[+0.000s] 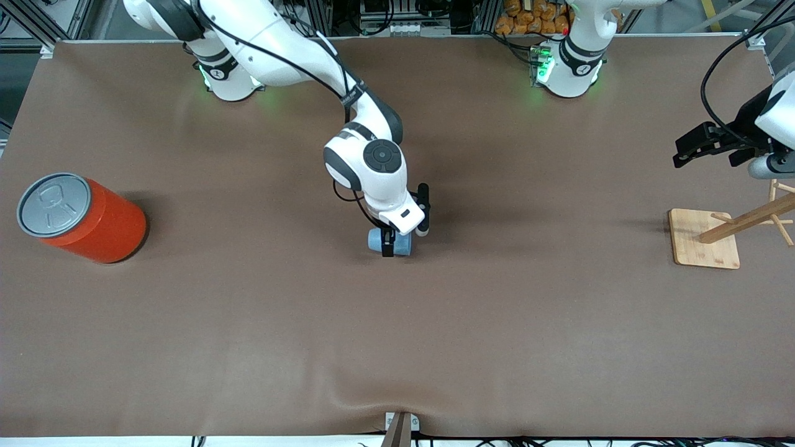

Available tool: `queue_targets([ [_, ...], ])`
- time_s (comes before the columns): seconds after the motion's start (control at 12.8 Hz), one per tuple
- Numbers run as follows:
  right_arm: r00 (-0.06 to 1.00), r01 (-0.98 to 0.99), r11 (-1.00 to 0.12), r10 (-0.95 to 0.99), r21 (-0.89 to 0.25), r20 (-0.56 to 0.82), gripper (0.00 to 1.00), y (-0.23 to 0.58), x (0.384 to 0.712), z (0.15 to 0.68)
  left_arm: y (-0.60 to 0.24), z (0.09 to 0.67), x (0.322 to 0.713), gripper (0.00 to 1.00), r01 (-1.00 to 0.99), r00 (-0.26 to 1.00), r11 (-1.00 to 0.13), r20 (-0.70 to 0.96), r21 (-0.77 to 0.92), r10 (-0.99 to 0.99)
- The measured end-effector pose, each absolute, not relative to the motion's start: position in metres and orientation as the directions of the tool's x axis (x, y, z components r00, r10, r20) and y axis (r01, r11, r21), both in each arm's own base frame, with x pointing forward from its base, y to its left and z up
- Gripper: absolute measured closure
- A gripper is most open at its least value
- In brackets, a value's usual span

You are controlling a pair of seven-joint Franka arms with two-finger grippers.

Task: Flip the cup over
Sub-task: 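Lower the cup onto its side and open the right gripper, then retract the right arm to rest while the left gripper reaches toward the cup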

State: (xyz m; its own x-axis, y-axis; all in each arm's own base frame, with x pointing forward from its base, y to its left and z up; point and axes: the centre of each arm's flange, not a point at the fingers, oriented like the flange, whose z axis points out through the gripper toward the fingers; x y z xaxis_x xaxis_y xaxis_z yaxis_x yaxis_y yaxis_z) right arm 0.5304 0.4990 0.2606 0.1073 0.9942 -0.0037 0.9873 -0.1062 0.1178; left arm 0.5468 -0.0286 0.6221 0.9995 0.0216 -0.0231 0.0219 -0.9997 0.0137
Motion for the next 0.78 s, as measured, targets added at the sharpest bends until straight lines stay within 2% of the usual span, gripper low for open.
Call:
queue_targets([
  [0.31,0.379,0.920,-0.373,0.925,0.122,-0.031,0.00,0.474,0.534,0.356,-0.029,0.622,0.547,0.00,0.023,0.999,-1.000,-0.024,0.020,0.022],
  [0.55,0.582,0.805,-0.575,0.813,0.148,-0.005,0.00,0.393,0.569,0.446,-0.037,0.620,0.548,0.00,0.025,0.999,-0.995,-0.035,0.101,0.022],
  [0.78,0.809,0.577,-0.806,0.586,0.134,0.044,0.00,0.296,0.602,0.502,-0.053,0.598,0.558,0.00,0.035,0.996,-0.974,-0.088,0.223,0.015],
])
